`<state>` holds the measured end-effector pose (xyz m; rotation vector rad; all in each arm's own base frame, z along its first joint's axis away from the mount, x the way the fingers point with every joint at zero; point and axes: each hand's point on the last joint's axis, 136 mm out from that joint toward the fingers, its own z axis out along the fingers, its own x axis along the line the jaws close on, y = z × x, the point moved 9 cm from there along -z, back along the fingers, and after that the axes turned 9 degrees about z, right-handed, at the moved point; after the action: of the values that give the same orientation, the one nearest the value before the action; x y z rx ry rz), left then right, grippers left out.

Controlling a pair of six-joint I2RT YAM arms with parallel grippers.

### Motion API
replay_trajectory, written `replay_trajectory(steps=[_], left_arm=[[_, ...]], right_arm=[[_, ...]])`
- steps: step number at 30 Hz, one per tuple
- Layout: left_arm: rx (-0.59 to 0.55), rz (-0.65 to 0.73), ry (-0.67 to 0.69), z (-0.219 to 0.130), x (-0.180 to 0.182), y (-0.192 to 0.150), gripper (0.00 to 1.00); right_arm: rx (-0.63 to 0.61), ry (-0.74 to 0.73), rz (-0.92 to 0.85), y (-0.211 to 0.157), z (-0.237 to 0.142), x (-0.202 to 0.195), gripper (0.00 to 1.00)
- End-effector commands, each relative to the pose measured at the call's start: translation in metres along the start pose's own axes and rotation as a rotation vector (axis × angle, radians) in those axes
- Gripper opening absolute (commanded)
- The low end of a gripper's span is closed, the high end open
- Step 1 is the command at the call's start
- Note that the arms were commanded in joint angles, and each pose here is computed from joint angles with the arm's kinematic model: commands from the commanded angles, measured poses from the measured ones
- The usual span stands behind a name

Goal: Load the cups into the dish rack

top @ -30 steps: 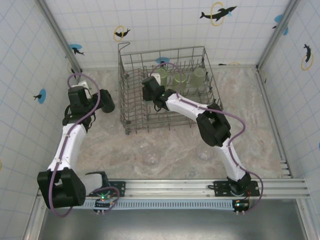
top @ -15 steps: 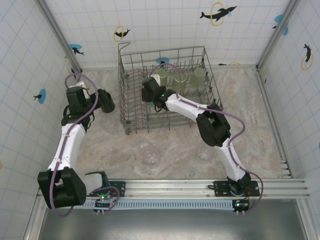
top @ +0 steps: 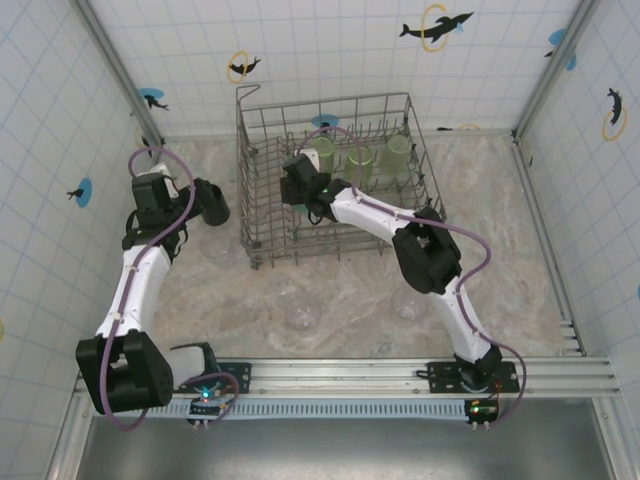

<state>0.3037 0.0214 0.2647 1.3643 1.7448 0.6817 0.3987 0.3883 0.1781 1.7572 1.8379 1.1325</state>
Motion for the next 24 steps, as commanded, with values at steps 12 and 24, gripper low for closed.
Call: replay_trajectory(steps=[12,24], left_arm=[[0.059,-0.076,0.092,0.016,0.017,-0.009,0.97],[0.099,-0.103,0.26,0.029,0.034,-0.019,0.98]], right_arm=[[-0.114,0.122,-0.001,0.057,-0.106,0.023,1.0],[-0.089,0.207,-0.076,0.05,-0.154,-0.008,1.0]])
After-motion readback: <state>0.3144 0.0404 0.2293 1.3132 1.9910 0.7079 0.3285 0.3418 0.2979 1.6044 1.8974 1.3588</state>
